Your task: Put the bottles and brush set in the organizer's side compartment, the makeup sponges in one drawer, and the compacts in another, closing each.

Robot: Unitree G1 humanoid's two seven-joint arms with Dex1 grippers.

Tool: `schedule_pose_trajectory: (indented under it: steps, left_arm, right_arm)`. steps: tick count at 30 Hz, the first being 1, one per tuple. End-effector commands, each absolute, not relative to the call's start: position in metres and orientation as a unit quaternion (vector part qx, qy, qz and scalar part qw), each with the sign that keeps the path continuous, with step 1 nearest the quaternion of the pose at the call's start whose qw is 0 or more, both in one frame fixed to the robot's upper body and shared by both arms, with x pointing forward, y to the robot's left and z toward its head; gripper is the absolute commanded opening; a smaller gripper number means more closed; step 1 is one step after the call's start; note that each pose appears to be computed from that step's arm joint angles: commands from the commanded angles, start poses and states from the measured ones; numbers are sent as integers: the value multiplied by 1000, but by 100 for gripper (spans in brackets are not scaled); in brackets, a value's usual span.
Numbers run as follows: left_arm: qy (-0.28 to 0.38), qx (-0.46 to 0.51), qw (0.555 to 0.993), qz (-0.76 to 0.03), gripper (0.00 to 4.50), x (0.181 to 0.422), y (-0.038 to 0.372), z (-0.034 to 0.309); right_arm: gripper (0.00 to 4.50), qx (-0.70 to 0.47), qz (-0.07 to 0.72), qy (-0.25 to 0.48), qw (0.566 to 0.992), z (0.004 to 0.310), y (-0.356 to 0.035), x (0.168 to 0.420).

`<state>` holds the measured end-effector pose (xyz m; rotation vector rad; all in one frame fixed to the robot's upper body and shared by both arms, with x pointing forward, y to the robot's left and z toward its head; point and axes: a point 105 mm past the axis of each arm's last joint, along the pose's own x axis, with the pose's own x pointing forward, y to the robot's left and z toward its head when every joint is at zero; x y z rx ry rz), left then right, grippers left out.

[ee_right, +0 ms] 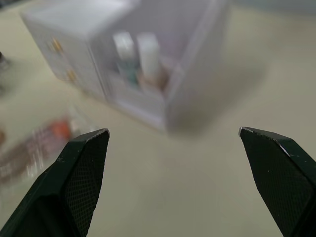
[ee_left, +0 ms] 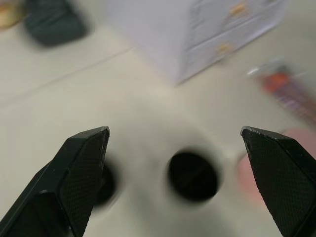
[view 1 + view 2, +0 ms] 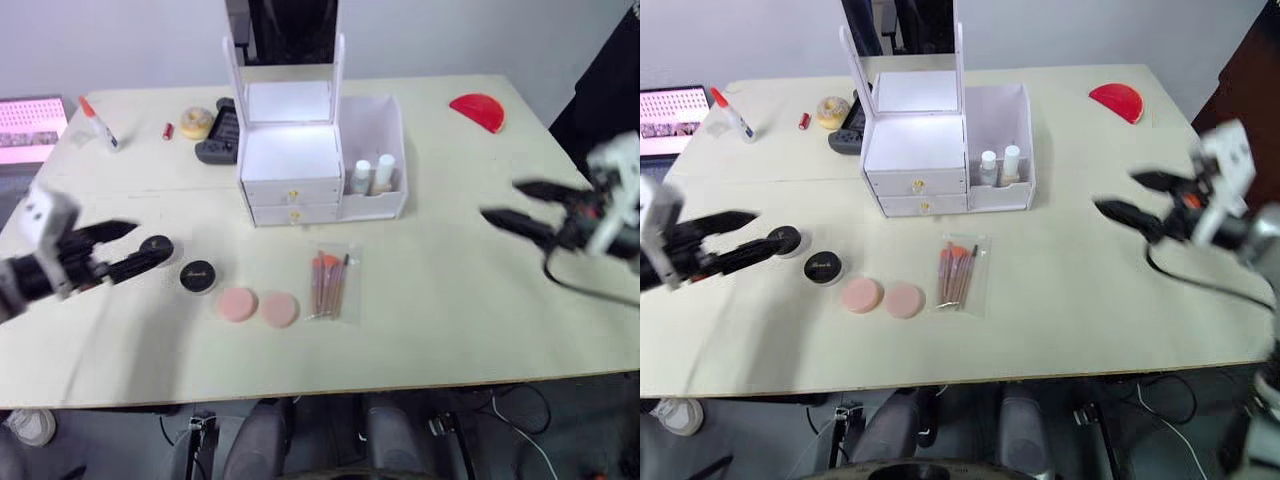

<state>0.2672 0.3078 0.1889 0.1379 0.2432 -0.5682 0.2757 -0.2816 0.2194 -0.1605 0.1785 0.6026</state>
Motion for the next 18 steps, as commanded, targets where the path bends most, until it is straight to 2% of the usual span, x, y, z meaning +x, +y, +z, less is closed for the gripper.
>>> schedule_pose_trajectory:
  steps: [1, 4, 9, 13, 18]
  left_arm:
    - [115, 102, 970, -189, 450, 250, 366, 200]
    - [136, 107, 976, -129, 450, 235, 407, 189]
    - [152, 107, 981, -60, 450, 221, 447, 173]
    - [149, 107, 982, -47, 450, 218, 456, 172]
    - [142, 107, 982, -61, 450, 222, 451, 173]
  right_arm:
    - [447, -131, 250, 76, 956, 221, -327, 241]
    - [447, -139, 213, 102, 962, 202, -359, 220]
    - [447, -151, 155, 133, 967, 179, -395, 204]
    - [447, -152, 167, 142, 964, 167, -391, 203]
    - [447, -152, 177, 125, 964, 170, -383, 210]
